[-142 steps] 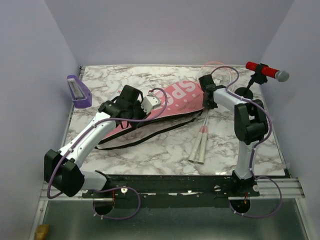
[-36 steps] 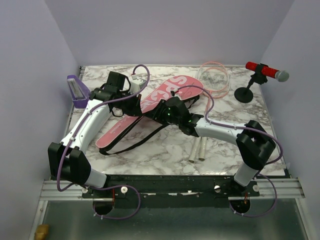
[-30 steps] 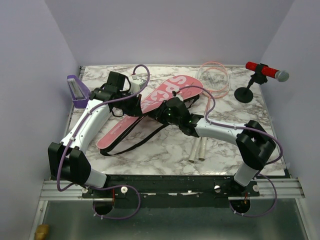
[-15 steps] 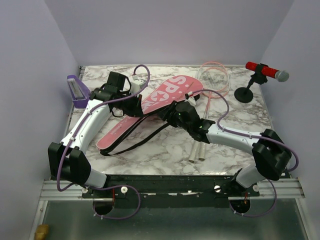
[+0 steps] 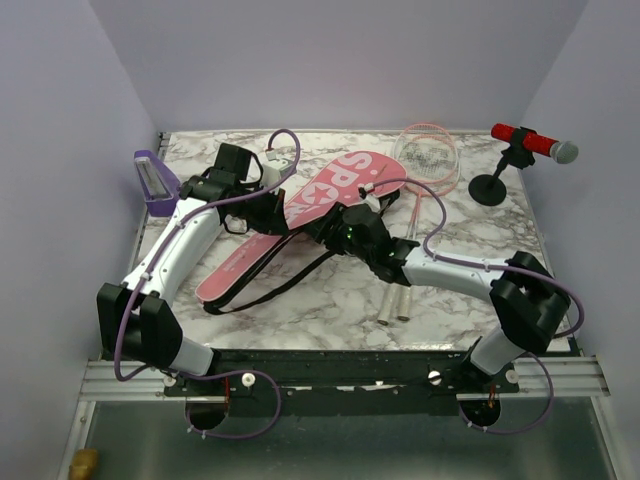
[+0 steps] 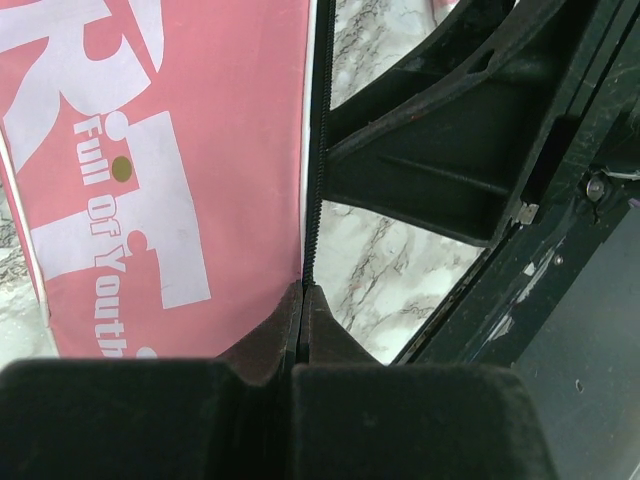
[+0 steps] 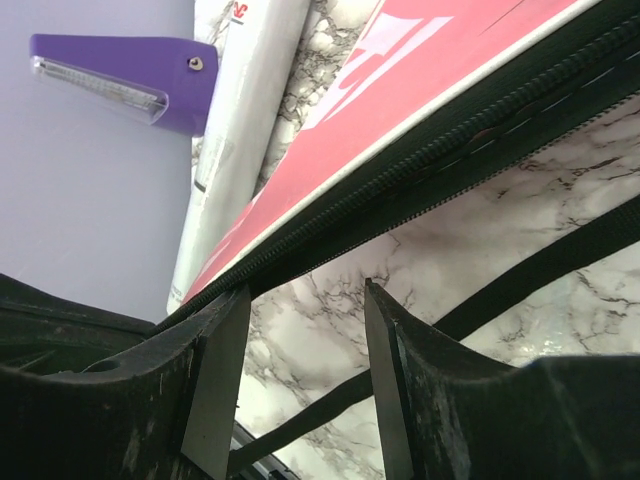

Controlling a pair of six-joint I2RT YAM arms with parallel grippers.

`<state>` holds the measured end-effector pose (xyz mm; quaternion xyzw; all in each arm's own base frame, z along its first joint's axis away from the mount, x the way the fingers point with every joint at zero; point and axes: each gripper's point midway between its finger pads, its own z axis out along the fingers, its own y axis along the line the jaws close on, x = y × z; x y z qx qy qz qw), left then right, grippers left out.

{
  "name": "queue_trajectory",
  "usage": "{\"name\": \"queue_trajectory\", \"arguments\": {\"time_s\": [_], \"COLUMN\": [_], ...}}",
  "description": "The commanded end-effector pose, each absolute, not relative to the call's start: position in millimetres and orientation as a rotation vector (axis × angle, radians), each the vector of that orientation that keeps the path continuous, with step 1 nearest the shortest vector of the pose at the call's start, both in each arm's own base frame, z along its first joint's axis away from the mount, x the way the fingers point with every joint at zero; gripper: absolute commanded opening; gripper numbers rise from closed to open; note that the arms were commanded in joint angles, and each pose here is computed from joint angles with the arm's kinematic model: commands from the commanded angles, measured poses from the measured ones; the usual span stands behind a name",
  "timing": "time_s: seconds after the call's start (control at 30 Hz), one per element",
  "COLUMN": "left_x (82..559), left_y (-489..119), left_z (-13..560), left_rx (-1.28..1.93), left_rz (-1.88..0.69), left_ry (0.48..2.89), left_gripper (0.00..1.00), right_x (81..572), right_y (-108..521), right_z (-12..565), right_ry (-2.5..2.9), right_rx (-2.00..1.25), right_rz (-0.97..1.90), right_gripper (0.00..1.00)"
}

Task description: Pack up the badminton gear

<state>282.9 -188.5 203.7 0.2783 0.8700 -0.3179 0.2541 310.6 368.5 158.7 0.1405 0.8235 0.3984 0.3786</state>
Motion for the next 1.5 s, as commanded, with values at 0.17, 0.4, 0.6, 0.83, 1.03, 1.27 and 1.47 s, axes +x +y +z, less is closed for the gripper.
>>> {"name": "queue_trajectory", "arguments": {"time_s": [0.17,0.4,0.6,0.83,1.03,1.27,1.47], "left_x": [274.9,274.0,274.5,273.1,271.8,271.0,271.4], "left_y": [-198.2,-198.2,-198.7,-201.8,-202.7,-203.5,-203.6], "left_z": [205.7,202.6,200.5,203.3,205.6,207.4,209.9], "left_rx": [0.776,0.783,0.789,0.799,0.802,0.799,0.800], "left_rz": [-0.960,-0.961,-0.962,-0.973,-0.984,-0.992,-0.990], "left_ry": [2.364,2.375,2.381,2.375,2.367,2.362,2.352], "left_gripper": [0.00,0.00,0.00,0.00,0.00,0.00,0.00], "right_x": [318.6,318.3,313.6,315.5,317.5,319.4,319.7], "right_y": [386.6,390.1,391.8,400.4,406.8,411.5,407.0], "right_z": [179.4,183.2,194.7,176.9,151.6,136.6,131.4], "right_ry": [2.034,2.025,1.992,2.040,2.102,2.129,2.140], "right_rx": [0.346,0.335,0.303,0.298,0.306,0.311,0.320], "right_rz": [1.080,1.103,1.155,1.147,1.119,1.106,1.069], "right_gripper": [0.58,0.58,0.58,0.58,0.56,0.48,0.34]}}
